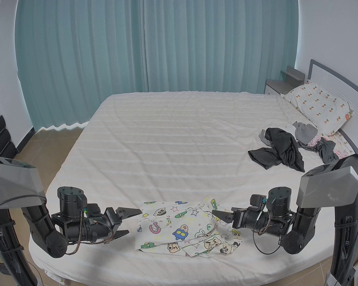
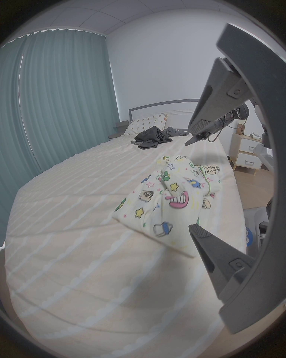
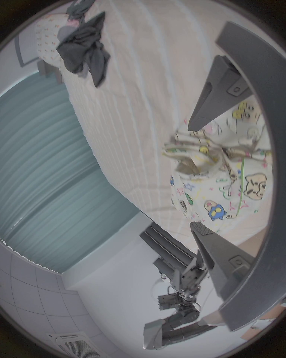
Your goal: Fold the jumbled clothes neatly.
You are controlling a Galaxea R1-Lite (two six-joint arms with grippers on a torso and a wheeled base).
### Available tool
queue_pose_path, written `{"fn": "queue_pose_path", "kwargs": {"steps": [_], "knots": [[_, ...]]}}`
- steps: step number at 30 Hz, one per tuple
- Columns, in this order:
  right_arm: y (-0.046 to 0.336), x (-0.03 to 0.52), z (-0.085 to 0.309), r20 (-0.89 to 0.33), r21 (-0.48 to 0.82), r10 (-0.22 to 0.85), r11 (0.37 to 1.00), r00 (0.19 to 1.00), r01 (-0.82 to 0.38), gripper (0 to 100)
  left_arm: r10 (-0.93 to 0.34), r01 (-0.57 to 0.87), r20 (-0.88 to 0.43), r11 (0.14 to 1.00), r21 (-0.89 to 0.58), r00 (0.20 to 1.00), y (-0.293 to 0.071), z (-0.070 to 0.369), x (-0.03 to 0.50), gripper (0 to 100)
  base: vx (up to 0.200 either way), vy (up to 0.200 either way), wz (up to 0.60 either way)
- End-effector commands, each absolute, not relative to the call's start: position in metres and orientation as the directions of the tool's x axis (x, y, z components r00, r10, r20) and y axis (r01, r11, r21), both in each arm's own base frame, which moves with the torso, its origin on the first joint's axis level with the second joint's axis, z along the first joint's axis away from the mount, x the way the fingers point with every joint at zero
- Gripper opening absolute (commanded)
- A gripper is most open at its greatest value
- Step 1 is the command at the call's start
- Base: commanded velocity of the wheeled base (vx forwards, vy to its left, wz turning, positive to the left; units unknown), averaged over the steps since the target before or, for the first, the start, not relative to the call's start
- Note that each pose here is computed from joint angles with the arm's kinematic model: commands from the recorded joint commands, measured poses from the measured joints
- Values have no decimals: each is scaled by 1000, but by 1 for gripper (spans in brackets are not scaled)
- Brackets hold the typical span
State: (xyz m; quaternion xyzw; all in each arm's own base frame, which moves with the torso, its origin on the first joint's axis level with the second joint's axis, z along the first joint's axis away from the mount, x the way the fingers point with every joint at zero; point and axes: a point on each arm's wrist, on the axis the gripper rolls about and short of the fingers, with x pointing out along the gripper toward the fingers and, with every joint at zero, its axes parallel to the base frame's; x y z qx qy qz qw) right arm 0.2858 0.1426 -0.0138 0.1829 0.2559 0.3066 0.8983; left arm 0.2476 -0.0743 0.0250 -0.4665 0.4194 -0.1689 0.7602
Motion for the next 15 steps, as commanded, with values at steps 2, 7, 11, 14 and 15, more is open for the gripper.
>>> {"fn": "queue_pose_path", "kwargs": {"steps": [2, 7, 11, 14, 15], "knots": [[136, 289, -35, -382, 466, 651, 748, 655, -471, 100, -649, -136, -484, 510, -849, 588, -75, 23, 248, 100, 0, 0, 0], [139, 299, -37, -359, 460, 657, 743, 663, -486, 100, -649, -136, -486, 512, -848, 585, -76, 22, 248, 100, 0, 0, 0], [139, 308, -38, -341, 459, 658, 740, 672, -492, 100, -650, -136, -486, 512, -848, 584, -76, 22, 248, 100, 0, 0, 0], [142, 308, -39, -364, 464, 661, 739, 656, -488, 100, -650, -126, -488, 521, -844, 583, -76, 21, 248, 100, 0, 0, 0], [143, 307, -39, -364, 464, 663, 738, 654, -490, 100, -649, -125, -489, 523, -843, 582, -76, 21, 248, 100, 0, 0, 0]]}}
